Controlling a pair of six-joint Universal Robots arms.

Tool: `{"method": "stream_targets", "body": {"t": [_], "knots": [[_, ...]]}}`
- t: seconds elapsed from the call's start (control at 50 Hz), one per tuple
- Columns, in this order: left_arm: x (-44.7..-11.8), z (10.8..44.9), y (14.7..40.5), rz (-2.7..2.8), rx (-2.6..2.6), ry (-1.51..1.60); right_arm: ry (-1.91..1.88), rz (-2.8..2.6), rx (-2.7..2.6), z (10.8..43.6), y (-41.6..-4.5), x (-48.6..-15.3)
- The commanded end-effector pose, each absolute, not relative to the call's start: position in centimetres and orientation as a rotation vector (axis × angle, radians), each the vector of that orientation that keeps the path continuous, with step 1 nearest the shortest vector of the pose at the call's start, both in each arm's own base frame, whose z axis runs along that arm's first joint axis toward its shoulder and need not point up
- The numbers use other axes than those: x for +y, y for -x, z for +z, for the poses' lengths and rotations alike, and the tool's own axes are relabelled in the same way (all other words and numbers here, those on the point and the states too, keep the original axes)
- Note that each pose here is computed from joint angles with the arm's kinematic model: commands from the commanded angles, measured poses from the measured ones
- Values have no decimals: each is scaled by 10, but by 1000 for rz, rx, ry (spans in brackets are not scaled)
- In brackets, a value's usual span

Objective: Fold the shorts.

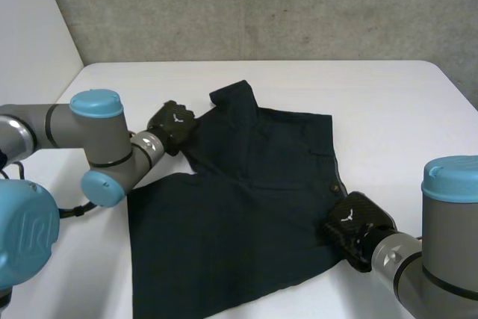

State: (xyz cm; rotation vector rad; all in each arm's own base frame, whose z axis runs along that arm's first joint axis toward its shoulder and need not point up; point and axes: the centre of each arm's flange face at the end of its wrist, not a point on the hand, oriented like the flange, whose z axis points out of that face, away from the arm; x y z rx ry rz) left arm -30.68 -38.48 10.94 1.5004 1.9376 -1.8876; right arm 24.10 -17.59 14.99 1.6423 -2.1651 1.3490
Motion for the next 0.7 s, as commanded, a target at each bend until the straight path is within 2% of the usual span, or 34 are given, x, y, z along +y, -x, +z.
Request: {"method": "stream_targets", "body": {"t": [0.02, 0.12, 0.26, 0.52, 0.7], "knots": [[-395, 115, 295, -1775, 1928, -1209, -1626, 1348, -2170, 150, -239, -179], [-377, 127, 307, -1756, 1918, -1182, -1627, 1349, -2171, 150, -239, -178], [-358, 129, 306, -1698, 1956, -1210, -1630, 1346, -2175, 149, -240, -177], [-352, 139, 286, -1454, 2051, -1077, -1626, 1339, -2184, 148, -239, -177], [-349, 141, 286, -1441, 2060, -1084, -1629, 1342, -2182, 148, -239, -177]]}}
